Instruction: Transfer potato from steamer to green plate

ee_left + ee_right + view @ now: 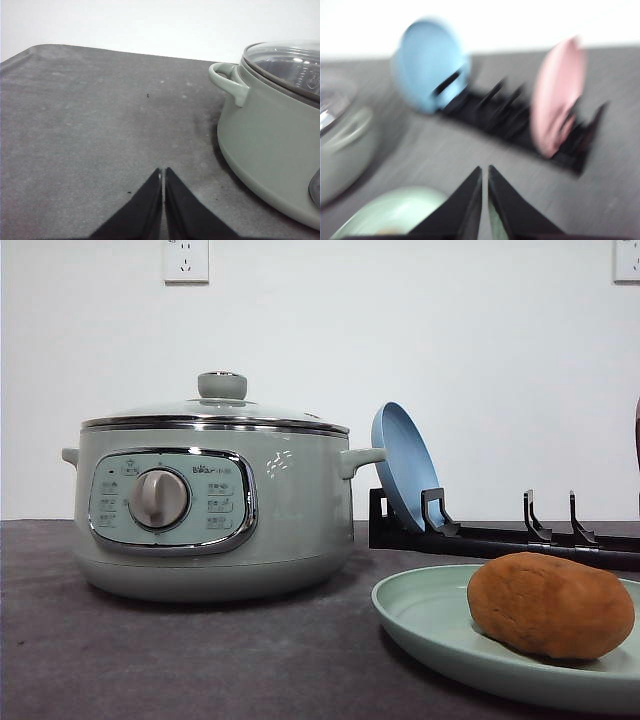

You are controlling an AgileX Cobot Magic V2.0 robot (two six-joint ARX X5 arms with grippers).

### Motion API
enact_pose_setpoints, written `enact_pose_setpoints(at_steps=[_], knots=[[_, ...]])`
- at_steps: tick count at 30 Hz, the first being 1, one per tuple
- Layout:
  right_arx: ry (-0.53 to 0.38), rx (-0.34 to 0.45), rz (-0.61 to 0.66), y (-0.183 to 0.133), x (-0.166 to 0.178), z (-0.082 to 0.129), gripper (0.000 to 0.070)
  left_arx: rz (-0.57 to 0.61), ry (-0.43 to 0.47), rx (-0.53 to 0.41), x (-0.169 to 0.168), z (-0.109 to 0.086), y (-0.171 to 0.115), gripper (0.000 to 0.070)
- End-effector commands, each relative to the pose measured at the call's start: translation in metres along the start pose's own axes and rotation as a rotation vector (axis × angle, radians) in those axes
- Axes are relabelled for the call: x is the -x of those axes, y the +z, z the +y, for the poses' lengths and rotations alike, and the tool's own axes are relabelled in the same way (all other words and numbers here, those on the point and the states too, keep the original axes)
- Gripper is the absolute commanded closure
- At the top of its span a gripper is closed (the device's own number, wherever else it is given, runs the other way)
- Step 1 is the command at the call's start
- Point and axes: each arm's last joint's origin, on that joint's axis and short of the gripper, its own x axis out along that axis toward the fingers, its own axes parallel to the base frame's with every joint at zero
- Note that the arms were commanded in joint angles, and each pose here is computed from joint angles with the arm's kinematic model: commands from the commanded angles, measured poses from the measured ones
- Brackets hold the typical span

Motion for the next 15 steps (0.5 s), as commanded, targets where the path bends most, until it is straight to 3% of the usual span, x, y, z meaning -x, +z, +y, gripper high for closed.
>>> enact_pose_setpoints(at_steps=[1, 6, 15], knots=[[-0.025, 0.057, -0.046, -0.014, -0.007, -0.004, 0.0691, 0.009, 0.001, -0.001, -0.002, 0.001, -0.006, 0.0700], [-0.078, 0.092, -0.085, -0.052, -0.022, -0.013, 0.0691, 0.009, 0.001, -0.001, -0.002, 0.001, -0.006, 0.0700], [-0.079, 0.100, -0.091, -0.095, -0.043, -0.019, 0.0691, 0.009, 0.001, -0.001, -0.002, 0.001, -0.006, 0.0700]])
